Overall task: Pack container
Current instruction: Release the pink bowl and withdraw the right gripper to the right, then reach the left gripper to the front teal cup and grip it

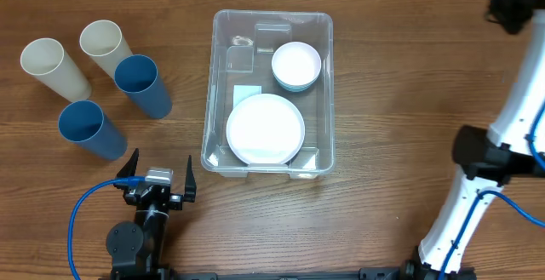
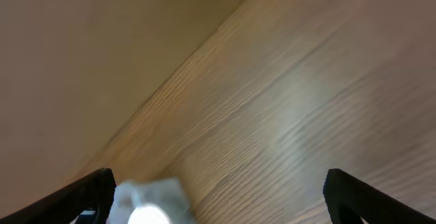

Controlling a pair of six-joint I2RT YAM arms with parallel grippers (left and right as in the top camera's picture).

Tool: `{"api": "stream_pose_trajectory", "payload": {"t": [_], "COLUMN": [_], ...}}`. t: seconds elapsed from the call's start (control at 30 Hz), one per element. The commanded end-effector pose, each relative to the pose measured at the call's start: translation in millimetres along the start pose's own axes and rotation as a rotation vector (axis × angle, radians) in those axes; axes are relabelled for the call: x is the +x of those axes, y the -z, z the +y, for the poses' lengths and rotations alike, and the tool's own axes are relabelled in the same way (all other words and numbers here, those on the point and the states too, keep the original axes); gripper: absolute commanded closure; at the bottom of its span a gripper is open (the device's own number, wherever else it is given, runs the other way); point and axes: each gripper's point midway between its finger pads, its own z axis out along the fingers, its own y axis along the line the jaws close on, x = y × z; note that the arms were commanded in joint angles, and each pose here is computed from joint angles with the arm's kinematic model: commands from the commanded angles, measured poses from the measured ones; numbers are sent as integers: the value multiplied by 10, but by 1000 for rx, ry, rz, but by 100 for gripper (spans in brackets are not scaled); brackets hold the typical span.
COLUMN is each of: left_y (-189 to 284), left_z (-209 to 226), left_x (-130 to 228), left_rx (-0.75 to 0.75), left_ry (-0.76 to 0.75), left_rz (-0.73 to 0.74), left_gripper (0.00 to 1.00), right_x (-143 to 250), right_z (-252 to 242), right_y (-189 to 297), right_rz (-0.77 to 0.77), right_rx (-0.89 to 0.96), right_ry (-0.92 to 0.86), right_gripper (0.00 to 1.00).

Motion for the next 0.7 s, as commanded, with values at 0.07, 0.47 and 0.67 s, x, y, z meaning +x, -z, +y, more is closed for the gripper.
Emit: {"api": "stream_pose_trajectory", "payload": {"t": [0.07,0.47,0.67], "left_y": [2,180,536], "left_z": [19,-545,-236], "left_x": [9,-485,-1522], "left_rx": [-10,364,257], "left_ry": [10,248,289], "left_rz": [-2,-125,-192], "left_gripper": [0,0,0], "right_x": [-212,-219,-219], "right_z": [-281,-292,-292], "right_y": [160,163,163], "right_rz": [-25,-27,-27], "right_rx": [-23,-22,-22], "right_ry": [-80,-82,-82], "right_gripper": [0,0,0]}}
